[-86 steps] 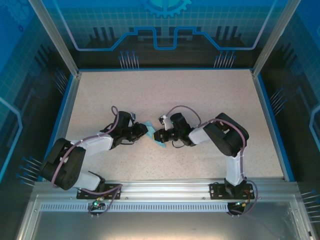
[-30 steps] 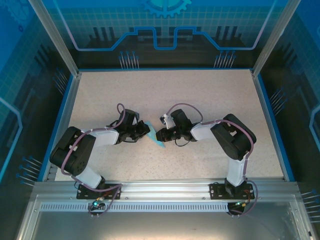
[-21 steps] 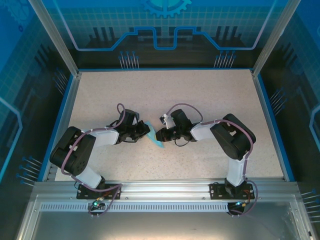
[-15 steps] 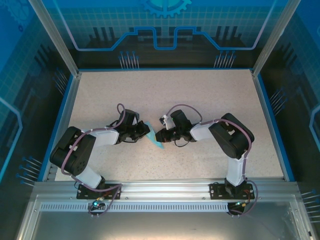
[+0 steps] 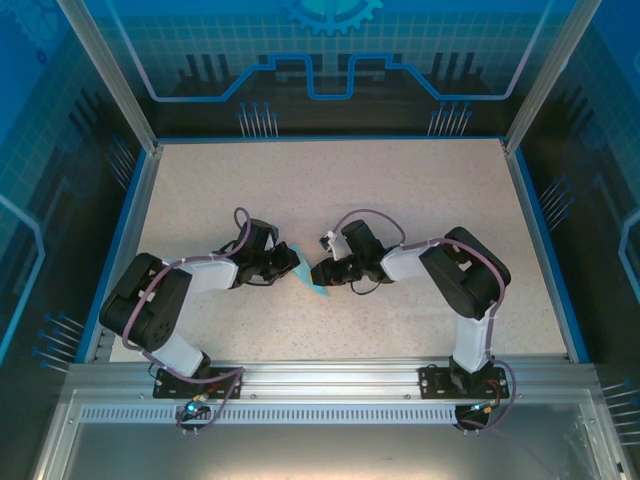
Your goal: Fold a paper plane with a square sheet of paper (pick it up from the middle)
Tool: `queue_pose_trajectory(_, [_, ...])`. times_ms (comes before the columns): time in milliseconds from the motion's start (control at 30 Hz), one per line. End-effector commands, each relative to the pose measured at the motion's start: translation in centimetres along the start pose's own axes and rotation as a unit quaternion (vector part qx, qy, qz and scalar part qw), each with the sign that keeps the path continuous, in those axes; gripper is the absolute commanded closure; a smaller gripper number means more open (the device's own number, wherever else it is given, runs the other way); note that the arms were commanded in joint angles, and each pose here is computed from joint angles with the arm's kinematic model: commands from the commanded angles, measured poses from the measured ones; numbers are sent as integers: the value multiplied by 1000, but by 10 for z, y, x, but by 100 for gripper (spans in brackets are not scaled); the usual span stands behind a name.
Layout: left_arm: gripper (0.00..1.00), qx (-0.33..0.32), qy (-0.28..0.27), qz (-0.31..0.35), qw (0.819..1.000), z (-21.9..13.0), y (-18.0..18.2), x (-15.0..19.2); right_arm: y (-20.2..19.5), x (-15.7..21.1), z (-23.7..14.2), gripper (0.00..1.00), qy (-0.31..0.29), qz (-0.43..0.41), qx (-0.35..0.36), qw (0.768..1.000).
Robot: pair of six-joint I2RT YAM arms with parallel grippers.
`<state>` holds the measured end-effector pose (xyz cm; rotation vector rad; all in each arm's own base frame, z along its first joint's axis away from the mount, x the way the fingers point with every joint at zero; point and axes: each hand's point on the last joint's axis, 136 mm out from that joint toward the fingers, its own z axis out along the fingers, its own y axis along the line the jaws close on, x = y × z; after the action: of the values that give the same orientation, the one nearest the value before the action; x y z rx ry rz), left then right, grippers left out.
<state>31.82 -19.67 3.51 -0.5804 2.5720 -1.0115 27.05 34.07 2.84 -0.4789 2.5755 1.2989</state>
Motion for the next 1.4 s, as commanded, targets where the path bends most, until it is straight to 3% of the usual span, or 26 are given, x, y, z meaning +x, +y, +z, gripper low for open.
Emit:
queue_pose_trajectory(0, [89, -8, 11, 8, 1000, 0, 6, 8, 0, -6, -13, 76, -7, -8, 24, 1000])
queue_pose_trajectory(233, [89, -6, 12, 8, 1000, 0, 5, 8, -1, 1, -14, 76, 3, -23, 43, 999])
queue_pose_trajectory(600, [88, -5, 10, 8, 1000, -2, 5, 9, 4, 2, -4, 92, 14, -21, 26, 999])
queue_pose_trajectory(1367, [73, 4, 0, 8, 1000, -20, 7, 17, -4, 18, 11, 91, 36, 12, 14, 999])
